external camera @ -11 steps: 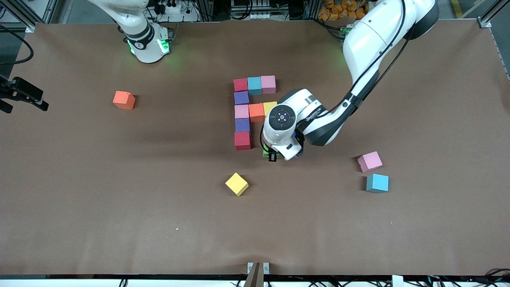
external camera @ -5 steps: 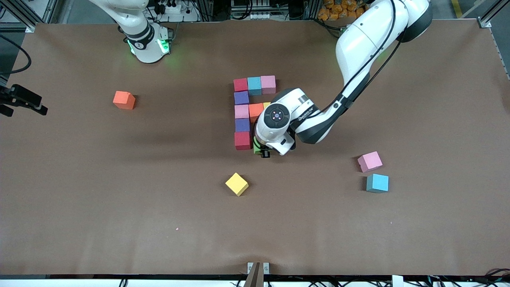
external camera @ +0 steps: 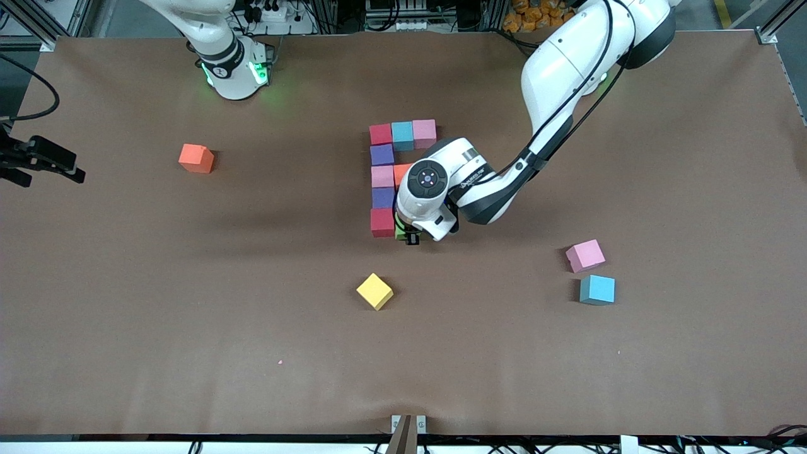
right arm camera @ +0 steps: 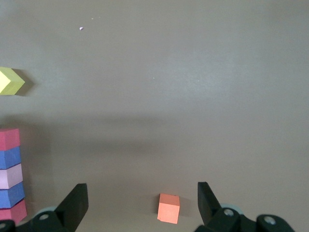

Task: Arrange 11 blocks into digit 3
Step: 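Carry the green cube to the column beside red with the left gripper, then lower the green cube beside red and open the left gripper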

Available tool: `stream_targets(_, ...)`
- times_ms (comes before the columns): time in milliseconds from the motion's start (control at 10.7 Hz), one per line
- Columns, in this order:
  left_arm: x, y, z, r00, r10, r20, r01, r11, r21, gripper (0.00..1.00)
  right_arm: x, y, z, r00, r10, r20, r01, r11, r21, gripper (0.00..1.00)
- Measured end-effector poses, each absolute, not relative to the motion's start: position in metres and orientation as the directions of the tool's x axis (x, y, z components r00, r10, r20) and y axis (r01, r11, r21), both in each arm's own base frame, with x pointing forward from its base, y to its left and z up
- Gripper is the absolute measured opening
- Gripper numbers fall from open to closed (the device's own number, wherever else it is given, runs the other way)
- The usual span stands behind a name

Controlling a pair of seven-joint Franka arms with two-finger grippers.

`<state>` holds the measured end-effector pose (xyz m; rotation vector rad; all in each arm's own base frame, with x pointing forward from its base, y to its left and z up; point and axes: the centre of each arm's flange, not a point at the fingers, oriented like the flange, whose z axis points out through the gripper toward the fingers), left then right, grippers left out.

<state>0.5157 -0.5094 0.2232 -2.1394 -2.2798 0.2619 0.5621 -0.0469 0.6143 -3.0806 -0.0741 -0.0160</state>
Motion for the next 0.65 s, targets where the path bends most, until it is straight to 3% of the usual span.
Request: stream_targets(654, 0.503, -0.513, 0.211, -0.051, 0.995, -0.091, 0.990, 0.038, -0.138, 0.60, 0.567, -0.030, 0.608, 0.997, 0.079, 0.005, 0.079, -0.995, -0.062, 1.00)
